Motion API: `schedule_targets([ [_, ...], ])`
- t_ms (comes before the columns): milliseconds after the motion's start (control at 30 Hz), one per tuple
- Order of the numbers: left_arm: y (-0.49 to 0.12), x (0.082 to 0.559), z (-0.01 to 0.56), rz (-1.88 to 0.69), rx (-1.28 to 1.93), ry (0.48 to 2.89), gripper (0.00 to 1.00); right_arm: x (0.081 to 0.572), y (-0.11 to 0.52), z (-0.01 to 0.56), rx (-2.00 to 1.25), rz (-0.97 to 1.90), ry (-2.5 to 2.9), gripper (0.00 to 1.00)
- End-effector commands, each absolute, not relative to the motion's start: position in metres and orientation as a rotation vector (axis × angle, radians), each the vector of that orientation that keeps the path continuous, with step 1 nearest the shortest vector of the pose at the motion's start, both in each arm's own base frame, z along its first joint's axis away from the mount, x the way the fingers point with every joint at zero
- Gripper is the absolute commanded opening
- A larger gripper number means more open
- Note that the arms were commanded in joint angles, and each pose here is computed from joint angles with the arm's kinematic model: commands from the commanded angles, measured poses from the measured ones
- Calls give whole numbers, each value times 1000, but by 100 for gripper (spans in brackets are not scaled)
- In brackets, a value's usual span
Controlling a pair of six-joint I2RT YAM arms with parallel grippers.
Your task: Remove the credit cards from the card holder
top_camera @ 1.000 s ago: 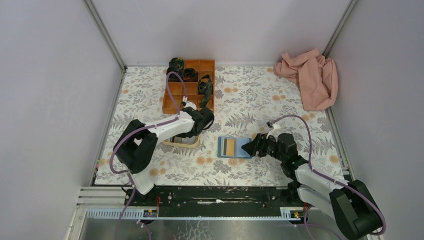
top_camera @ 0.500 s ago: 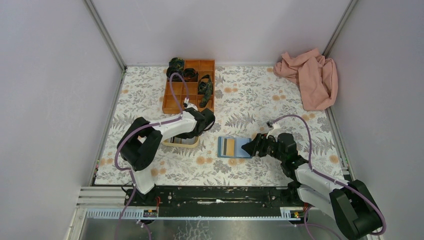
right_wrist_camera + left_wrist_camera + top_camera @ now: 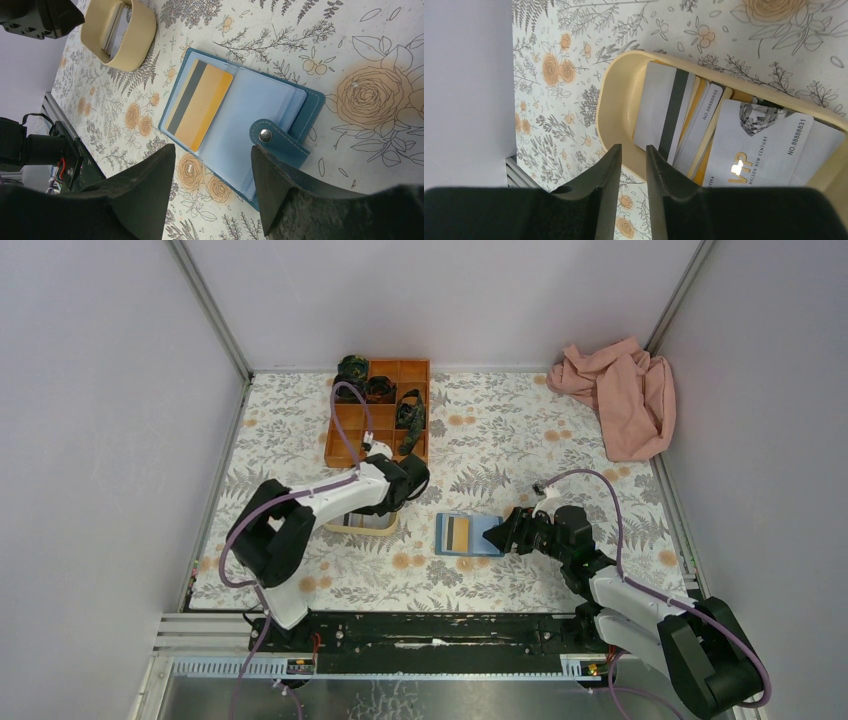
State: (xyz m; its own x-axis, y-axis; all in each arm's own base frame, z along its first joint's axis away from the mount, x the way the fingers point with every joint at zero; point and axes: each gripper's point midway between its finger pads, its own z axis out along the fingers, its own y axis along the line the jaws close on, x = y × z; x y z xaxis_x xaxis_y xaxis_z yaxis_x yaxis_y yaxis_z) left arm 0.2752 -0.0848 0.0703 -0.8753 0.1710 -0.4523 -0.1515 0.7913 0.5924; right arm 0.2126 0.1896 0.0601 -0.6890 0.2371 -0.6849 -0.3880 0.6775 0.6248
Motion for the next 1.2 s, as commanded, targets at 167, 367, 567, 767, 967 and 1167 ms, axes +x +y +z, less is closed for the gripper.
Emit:
schedule_targets([
  [167, -132, 288, 137, 662, -28, 2238, 32, 226, 196, 86, -162, 1021, 1994, 64],
  [367, -260, 278, 146, 58, 256, 2210, 29, 221, 202, 93, -205, 1075, 1952, 64],
  [567, -337, 271, 140, -476, 418, 2187, 5, 213, 212, 101, -259, 1162, 1912, 60],
  [767, -354, 267, 117, -872, 471, 2167, 0, 210, 216, 103, -271, 1207, 1897, 1],
  [967, -355, 250, 92, -1055, 569, 2190, 0, 208, 223, 95, -284, 1261, 1939, 5],
  [1167, -342, 240, 57, -1023, 597, 2241, 0, 212, 228, 80, -257, 1289, 2013, 41],
])
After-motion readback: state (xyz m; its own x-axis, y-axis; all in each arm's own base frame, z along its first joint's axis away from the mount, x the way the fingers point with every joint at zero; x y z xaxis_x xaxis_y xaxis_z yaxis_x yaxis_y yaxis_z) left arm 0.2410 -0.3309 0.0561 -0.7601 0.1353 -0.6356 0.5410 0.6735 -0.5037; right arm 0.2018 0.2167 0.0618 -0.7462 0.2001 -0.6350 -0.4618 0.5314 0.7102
